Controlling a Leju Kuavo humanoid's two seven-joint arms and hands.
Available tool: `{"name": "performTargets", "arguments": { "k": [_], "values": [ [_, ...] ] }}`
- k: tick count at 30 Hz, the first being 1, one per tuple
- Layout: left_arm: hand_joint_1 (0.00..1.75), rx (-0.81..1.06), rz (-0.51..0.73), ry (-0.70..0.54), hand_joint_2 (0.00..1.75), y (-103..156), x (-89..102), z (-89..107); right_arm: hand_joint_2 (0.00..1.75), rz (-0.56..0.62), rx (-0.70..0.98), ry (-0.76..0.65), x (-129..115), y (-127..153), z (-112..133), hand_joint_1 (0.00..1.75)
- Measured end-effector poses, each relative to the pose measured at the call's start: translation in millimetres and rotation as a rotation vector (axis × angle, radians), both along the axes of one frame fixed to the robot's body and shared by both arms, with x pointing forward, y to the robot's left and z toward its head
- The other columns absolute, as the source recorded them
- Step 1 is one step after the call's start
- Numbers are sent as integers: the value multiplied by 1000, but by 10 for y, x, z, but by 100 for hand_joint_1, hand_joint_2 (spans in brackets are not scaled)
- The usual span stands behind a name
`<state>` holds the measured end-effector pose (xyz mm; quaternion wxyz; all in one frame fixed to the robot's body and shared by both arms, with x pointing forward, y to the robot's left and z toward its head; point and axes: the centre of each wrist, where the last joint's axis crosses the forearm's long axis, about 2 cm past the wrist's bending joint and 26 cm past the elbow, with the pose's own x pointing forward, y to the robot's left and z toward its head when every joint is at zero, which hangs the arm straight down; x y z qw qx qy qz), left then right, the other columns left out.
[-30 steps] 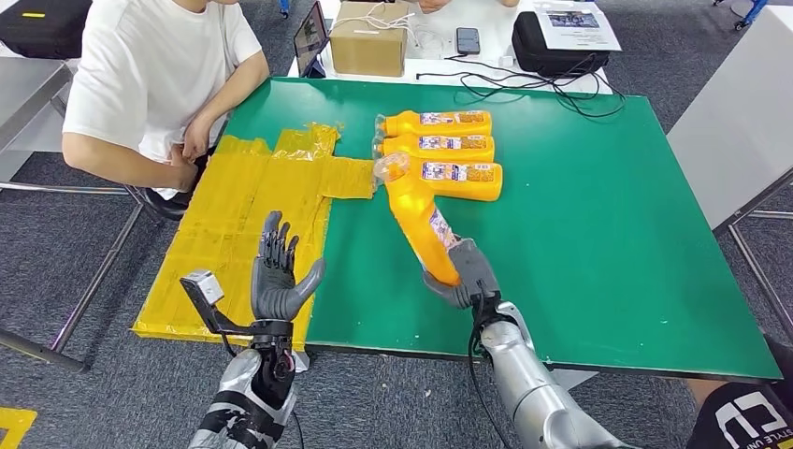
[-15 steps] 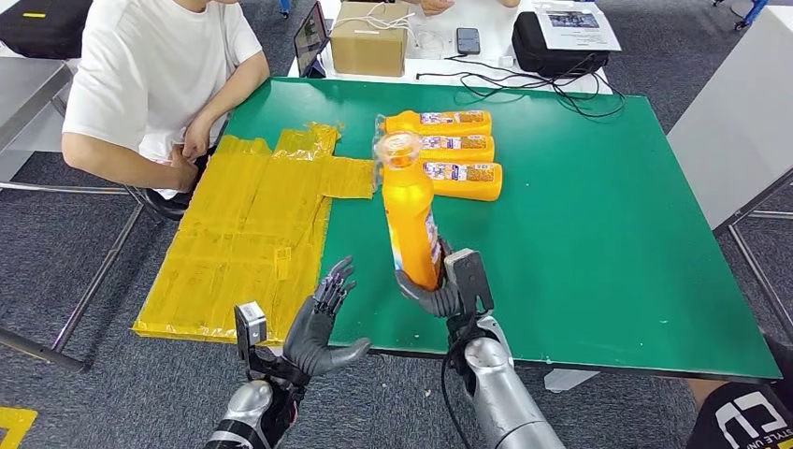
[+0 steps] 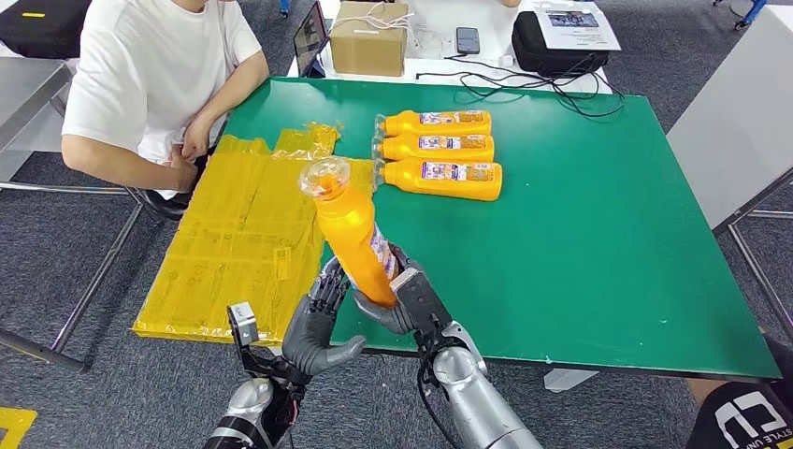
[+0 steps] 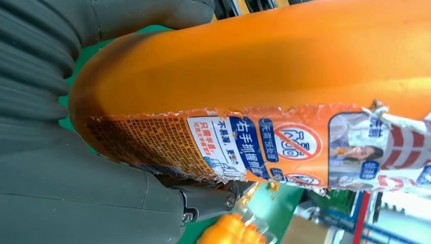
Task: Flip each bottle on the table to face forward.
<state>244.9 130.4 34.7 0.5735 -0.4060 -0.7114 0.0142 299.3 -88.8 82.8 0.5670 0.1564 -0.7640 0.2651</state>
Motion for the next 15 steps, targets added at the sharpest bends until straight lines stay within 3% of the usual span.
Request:
{"name": "performTargets", "arguments": {
  "k": [15],
  "values": [
    [0, -2, 125, -23, 175, 164, 188, 61, 175, 195, -129, -75, -254, 348, -7, 175]
  ]
}}
